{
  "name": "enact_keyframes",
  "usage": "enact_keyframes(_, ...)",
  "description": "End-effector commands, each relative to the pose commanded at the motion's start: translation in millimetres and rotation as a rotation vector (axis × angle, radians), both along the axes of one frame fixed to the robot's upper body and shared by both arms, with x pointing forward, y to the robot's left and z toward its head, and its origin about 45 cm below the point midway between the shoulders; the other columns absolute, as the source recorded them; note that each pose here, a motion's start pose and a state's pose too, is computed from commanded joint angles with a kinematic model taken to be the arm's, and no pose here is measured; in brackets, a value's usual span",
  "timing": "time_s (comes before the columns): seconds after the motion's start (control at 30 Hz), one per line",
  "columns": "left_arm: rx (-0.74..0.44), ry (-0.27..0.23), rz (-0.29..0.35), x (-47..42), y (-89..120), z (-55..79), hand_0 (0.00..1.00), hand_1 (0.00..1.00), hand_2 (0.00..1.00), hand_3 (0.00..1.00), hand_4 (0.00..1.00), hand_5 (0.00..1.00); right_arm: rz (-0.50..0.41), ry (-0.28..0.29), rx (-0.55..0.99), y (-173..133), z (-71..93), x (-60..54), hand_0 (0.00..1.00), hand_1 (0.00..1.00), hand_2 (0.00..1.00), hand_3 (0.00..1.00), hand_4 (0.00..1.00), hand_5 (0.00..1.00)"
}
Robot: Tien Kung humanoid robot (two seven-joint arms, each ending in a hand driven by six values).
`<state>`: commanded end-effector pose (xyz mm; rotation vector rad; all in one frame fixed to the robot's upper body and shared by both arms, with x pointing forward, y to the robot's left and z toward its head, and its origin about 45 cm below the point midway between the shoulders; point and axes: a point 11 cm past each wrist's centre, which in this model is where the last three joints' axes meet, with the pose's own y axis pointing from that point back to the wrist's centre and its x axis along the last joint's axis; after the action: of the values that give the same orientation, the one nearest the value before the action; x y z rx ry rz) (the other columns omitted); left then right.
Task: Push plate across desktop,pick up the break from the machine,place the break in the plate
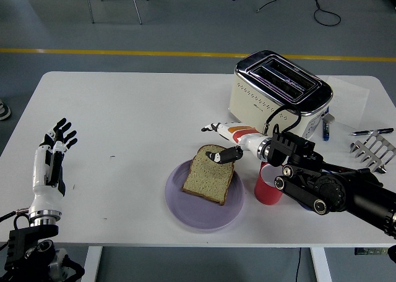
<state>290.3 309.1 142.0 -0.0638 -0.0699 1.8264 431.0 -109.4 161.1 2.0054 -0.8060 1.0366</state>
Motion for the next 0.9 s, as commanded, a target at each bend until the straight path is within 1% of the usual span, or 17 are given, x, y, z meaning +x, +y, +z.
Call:
enact_keyframes(0.03,0.000,0.000,0.000,0.0,0,0.0,0.756,0.798,0.887,0.863,0.492,0.876,0.000,-0.001,0.001,0,0.3,0.0,0.939,0.883,0.921,0.932,0.689,0.382)
enact_keyframes(0.07,-0.001,-0.001,0.001,0.2,0,0.2,0.756,0.798,0.887,0.863,0.492,0.876,0.006,-0.023,0.031,2,5.9,-1.2,0.939,0.883,0.921,0.932,0.689,0.382)
enact_keyframes(0.1,-0.001,-0.001,0.001,0.3,0,0.2,0.757,0.799,0.886,0.865,0.494,0.869,0.010,-0.033,0.045,3,8.6,-1.9,0.929,0.876,0.922,0.922,0.665,0.367)
enact_keyframes(0.17,0.001,-0.002,0.001,0.2,0,0.4,0.757,0.799,0.886,0.865,0.494,0.869,0.023,-0.058,0.091,7,15.4,-5.6,0.929,0.876,0.922,0.922,0.665,0.367)
enact_keyframes(0.27,0.004,-0.004,0.002,0.1,1,1.3,0.757,0.799,0.886,0.865,0.494,0.869,0.045,-0.107,0.201,9,32.7,-15.9,0.929,0.876,0.922,0.922,0.665,0.367)
enact_keyframes(0.3,0.006,-0.005,0.003,-0.1,2,1.8,0.758,0.801,0.888,0.869,0.495,0.864,0.051,-0.115,0.229,8,38.1,-19.6,0.883,0.841,0.873,0.853,0.589,0.329)
enact_keyframes(0.37,0.007,-0.006,0.004,-0.2,3,2.4,0.758,0.801,0.888,0.869,0.495,0.864,0.082,-0.126,0.286,18,51.7,-28.4,0.883,0.841,0.873,0.853,0.589,0.329)
enact_keyframes(0.43,0.008,-0.011,0.006,0.4,4,3.9,0.758,0.801,0.888,0.869,0.495,0.864,0.090,-0.119,0.372,25,67.6,-36.4,0.883,0.841,0.873,0.853,0.589,0.329)
enact_keyframes(0.47,0.009,-0.014,0.006,1.0,4,4.8,0.758,0.801,0.888,0.869,0.495,0.864,0.101,-0.122,0.419,30,78.2,-41.2,0.883,0.841,0.873,0.853,0.589,0.329)
enact_keyframes(0.5,0.008,-0.016,0.005,1.5,4,5.4,0.760,0.802,0.889,0.870,0.495,0.862,0.110,-0.117,0.458,34,85.6,-45.5,0.862,0.817,0.838,0.830,0.563,0.339)
enact_keyframes(0.57,0.008,-0.022,0.003,2.7,2,7.2,0.760,0.802,0.889,0.870,0.495,0.862,0.110,-0.093,0.562,38,101.5,-52.8,0.862,0.817,0.838,0.830,0.563,0.339)
enact_keyframes(0.63,0.007,-0.027,0.002,3.1,2,8.3,0.760,0.802,0.889,0.870,0.495,0.862,0.103,-0.070,0.664,37,118.0,-57.5,0.862,0.817,0.838,0.830,0.563,0.339)
enact_keyframes(0.67,0.007,-0.029,0.001,3.3,1,9.0,0.760,0.802,0.889,0.870,0.495,0.862,0.098,-0.060,0.711,34,125.6,-59.2,0.862,0.817,0.838,0.830,0.563,0.339)
enact_keyframes(0.7,0.008,-0.031,0.000,3.5,1,9.5,0.760,0.803,0.889,0.870,0.496,0.859,0.092,-0.052,0.752,32,132.4,-60.3,0.851,0.805,0.818,0.810,0.554,0.350)
enact_keyframes(0.77,0.010,-0.038,0.002,3.7,1,11.8,0.760,0.803,0.889,0.870,0.496,0.859,0.074,-0.027,0.862,20,148.3,-63.1,0.851,0.805,0.818,0.810,0.554,0.350)
enact_keyframes(0.87,0.011,-0.054,0.014,4.0,5,17.1,0.760,0.803,0.889,0.870,0.496,0.859,0.034,0.006,1.000,-5,163.9,-65.9,0.851,0.805,0.818,0.810,0.554,0.350)
enact_keyframes(0.9,0.011,-0.057,0.016,4.1,5,18.0,0.761,0.806,0.889,0.866,0.495,0.859,0.010,0.010,1.057,-15,171.5,-63.9,0.844,0.796,0.813,0.805,0.543,0.352)
